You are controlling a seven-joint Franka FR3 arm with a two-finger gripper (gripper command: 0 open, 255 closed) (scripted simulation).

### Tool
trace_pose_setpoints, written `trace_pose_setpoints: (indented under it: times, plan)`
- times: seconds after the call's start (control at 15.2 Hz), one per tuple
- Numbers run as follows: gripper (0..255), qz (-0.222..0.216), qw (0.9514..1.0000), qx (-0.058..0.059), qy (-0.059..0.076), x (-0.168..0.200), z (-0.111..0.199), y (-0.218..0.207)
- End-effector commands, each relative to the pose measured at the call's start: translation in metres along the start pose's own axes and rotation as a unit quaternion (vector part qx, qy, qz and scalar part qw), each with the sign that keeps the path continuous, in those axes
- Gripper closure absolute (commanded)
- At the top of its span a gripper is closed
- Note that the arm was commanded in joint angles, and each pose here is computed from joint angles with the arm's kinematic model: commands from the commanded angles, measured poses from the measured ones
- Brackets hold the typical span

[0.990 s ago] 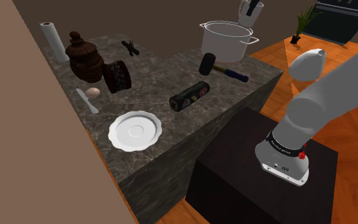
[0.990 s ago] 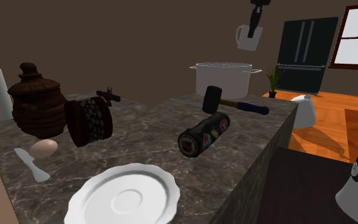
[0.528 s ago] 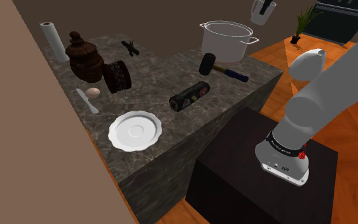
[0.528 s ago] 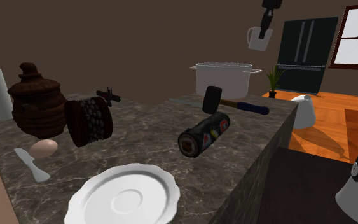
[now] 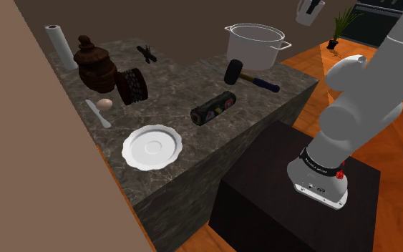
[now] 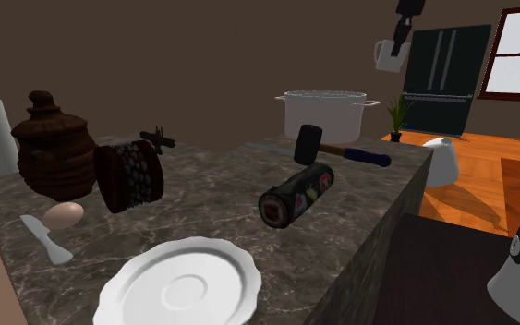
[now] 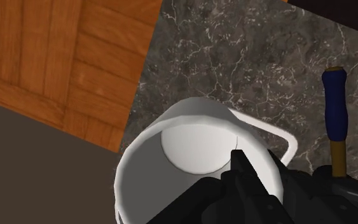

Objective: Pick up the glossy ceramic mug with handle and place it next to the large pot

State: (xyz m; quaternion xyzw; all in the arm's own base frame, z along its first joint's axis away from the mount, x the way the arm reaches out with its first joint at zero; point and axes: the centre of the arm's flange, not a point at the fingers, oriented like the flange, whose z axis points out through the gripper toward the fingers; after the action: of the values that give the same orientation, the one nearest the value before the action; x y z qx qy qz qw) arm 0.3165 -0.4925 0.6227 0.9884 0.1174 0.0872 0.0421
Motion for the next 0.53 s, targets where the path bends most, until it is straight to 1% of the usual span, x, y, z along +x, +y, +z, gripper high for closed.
trace_pose_setpoints:
  times: [0.0, 0.2, 0.26, 0.46]
  plan:
    - [255, -0.001, 1.0000, 0.000, 0.000, -0.015, 0.003, 0.024]
    - [255, -0.001, 1.0000, 0.000, 0.000, -0.036, 0.003, 0.057]
    - [255, -0.001, 1.0000, 0.000, 0.000, -0.039, 0.003, 0.061]
    - [255, -0.001, 1.0000, 0.000, 0.000, -0.041, 0.018, 0.059]
